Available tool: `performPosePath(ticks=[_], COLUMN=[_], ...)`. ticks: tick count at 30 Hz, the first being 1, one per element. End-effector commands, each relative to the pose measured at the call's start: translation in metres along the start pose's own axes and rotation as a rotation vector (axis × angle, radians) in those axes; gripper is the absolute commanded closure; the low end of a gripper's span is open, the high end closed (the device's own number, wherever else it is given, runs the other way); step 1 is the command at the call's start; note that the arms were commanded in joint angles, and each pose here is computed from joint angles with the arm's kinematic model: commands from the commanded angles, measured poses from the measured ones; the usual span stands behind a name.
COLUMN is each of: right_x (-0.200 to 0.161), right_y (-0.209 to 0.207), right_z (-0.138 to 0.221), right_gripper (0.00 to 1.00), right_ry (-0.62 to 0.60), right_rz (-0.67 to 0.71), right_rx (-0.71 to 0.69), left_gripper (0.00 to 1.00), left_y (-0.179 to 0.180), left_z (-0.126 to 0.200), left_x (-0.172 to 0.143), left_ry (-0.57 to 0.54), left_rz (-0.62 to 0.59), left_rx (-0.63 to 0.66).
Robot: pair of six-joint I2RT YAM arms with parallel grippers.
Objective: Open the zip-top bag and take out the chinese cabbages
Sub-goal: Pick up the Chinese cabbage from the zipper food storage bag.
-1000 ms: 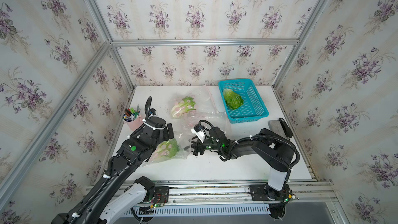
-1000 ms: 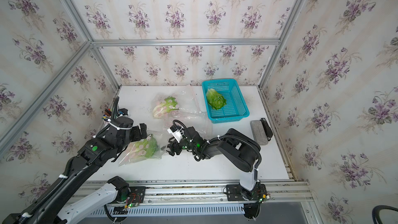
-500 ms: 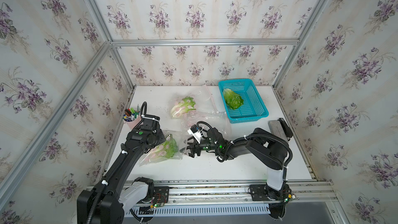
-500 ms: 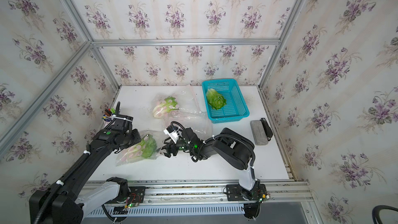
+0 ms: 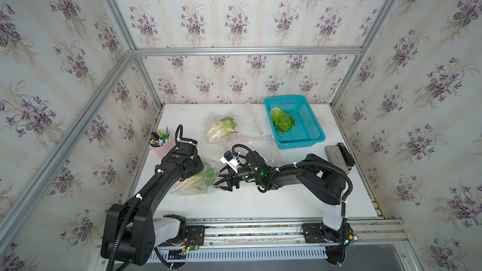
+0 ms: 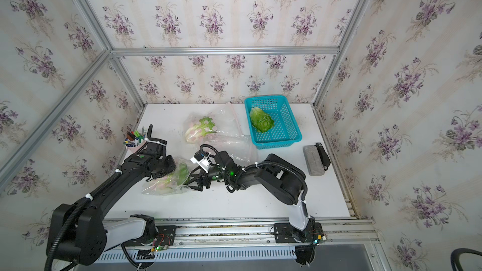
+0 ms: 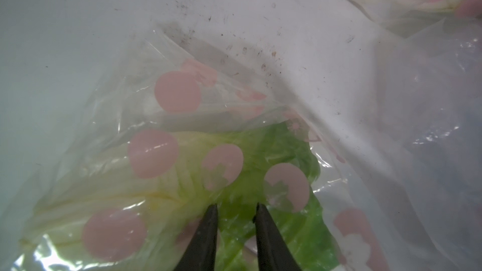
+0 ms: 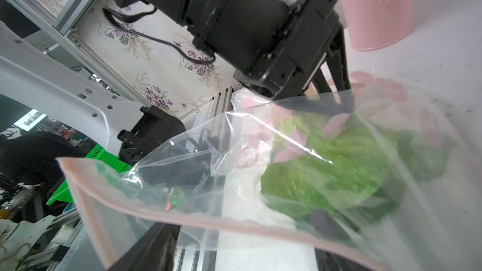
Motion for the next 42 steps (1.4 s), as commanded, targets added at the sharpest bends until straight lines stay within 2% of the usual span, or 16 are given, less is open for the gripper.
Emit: performPosePath(ticks=[1,5,10,15,31,34,37,42], right_x=[-0.003,-0.012,-0.008,-0.008,-0.015,-0.016,-0.016,-0.019], right_y=[-0.013,-0.039,-0.042,-0.048,-0.057,-0.057,-0.056,-0.053], right_z=[-0.005,-0.004,0.0,-0.014,-0.044,-0.049,-0.054,-0.06], right_gripper=[0.28,0.27,0.23,0.22,0.29,0.33,0.42,0.65], right_ry=[-0.033,-0.048,-0.072,-0.031,0.022,0.028,0.033,0.034], right_rz=[-0.071,-0.088,-0.046,-0.075,-0.178,-0.188,-0.2,-0.209], right_rx=[-0.022,-0.182,-0.229,-0.2,-0.11,-0.08,-0.049,-0.035], left_gripper=[0.73,0.73,0.73,0.73,0.74,0.74,0.76,0.8], left_y=[0.002,0.002,0.002,0.0,0.004,0.004,0.004,0.002], left_z=[-0.003,-0.002,-0.003,-0.005,-0.004,-0.005,-0.006,-0.005], left_x=[-0.009,-0.01,-0.01,-0.011,-0.019,-0.02,-0.021,-0.02], left_ry=[0.037,0.032,0.035,0.039,0.024,0.025,0.026,0.023], left_rz=[0.028,0.021,0.014,0.024,0.044,0.048,0.051,0.049], left_rx=[-0.007,-0.011,-0.012,-0.027,-0.039,-0.045,-0.051,-0.064])
Point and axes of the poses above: each gripper's point midway between its finger pads, its own z axis back along the fingers, its own y axis along the line the jaws close on, x = y × z, the point moved 5 cm from there along z, back along the fingers, and after that the axes turned 7 degrees about -z, right-handed, at the moved point
